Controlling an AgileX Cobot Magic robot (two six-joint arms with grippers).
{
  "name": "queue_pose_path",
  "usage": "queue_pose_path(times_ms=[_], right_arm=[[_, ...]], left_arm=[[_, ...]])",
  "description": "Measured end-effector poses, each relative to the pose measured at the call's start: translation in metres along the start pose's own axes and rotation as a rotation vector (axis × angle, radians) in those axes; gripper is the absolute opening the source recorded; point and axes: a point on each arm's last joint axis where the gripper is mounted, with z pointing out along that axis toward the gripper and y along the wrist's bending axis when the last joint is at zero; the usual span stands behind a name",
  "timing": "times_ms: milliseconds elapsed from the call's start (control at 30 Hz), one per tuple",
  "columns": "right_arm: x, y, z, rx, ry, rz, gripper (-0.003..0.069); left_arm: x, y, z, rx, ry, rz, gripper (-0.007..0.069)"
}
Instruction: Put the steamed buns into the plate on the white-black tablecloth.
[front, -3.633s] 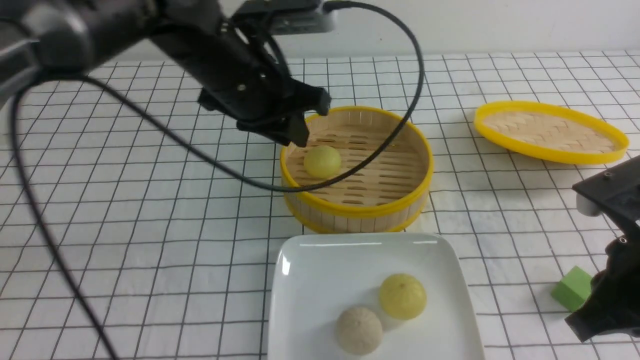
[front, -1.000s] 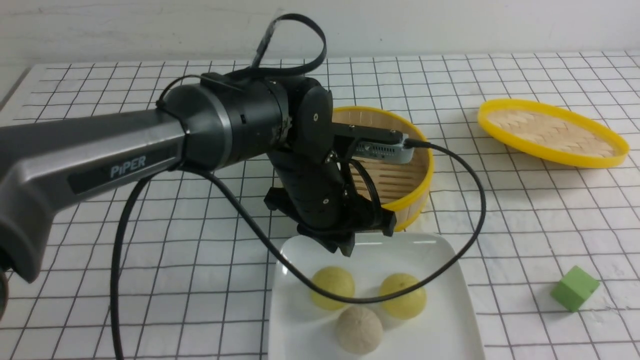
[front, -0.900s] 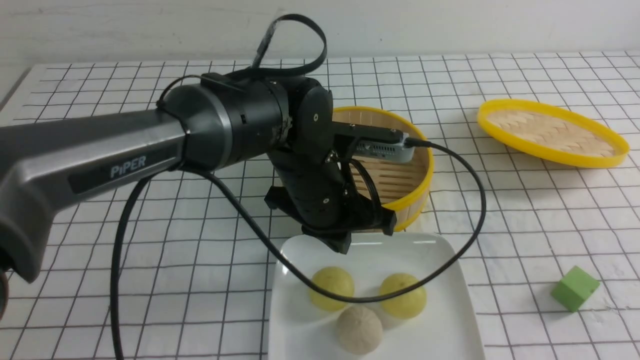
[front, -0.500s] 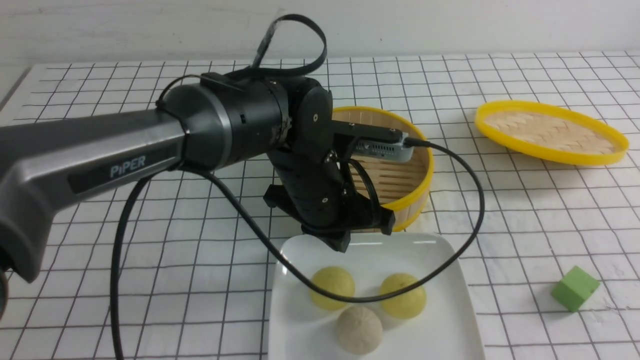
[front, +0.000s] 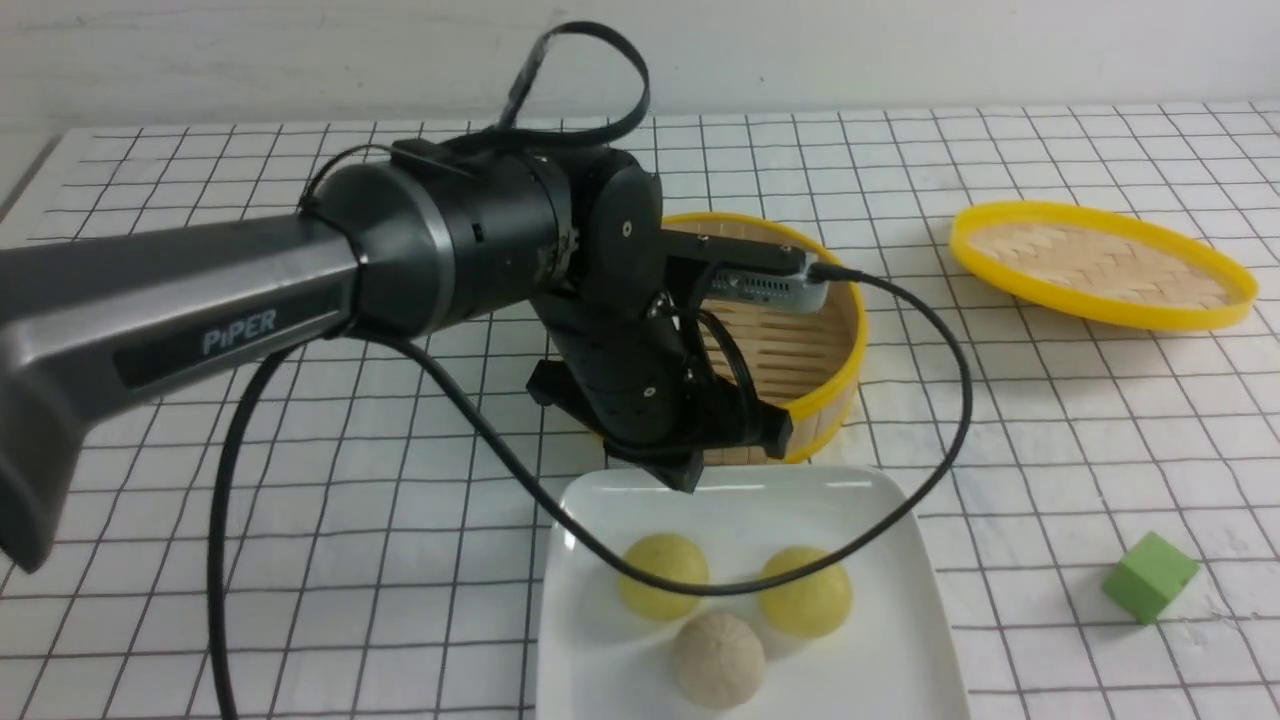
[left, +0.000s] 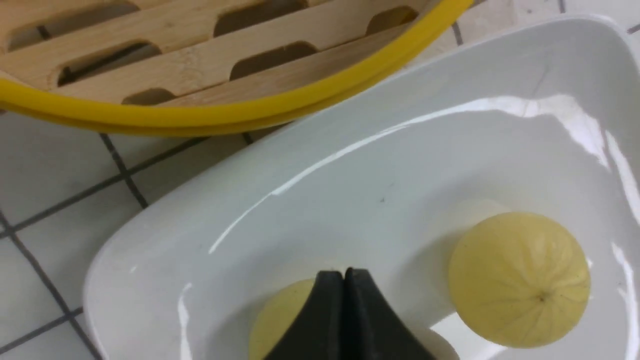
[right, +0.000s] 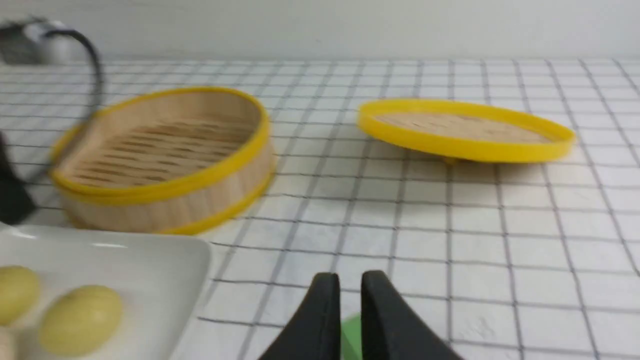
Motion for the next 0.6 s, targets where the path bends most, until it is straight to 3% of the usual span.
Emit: queue_pose_path(times_ms=[167,367,500,600], right_arm=[[0.039,-0.013,0.006,0.149,0.067,0.016,0.0095],[0.059,-0.019,0.007,0.227,0.093,0.037,0.0101],[0.059,-0.020,0.007,0.253,0.080,0.044,0.0108],[0.059,-0.020,0.007,0.255,0.080,0.045,0.0112]], left_arm=[[0.001,-0.001,-0.054,-0.020,-0.100,0.047,0.0002],[0.024,-0.001,-0.130,-0.058,-0.133,0.084,0.0002],[0.064,0.002,-0.190,-0.112,-0.222,0.099,0.0002],[0.099,0.007,-0.208,-0.131,-0.279,0.066,0.0002]])
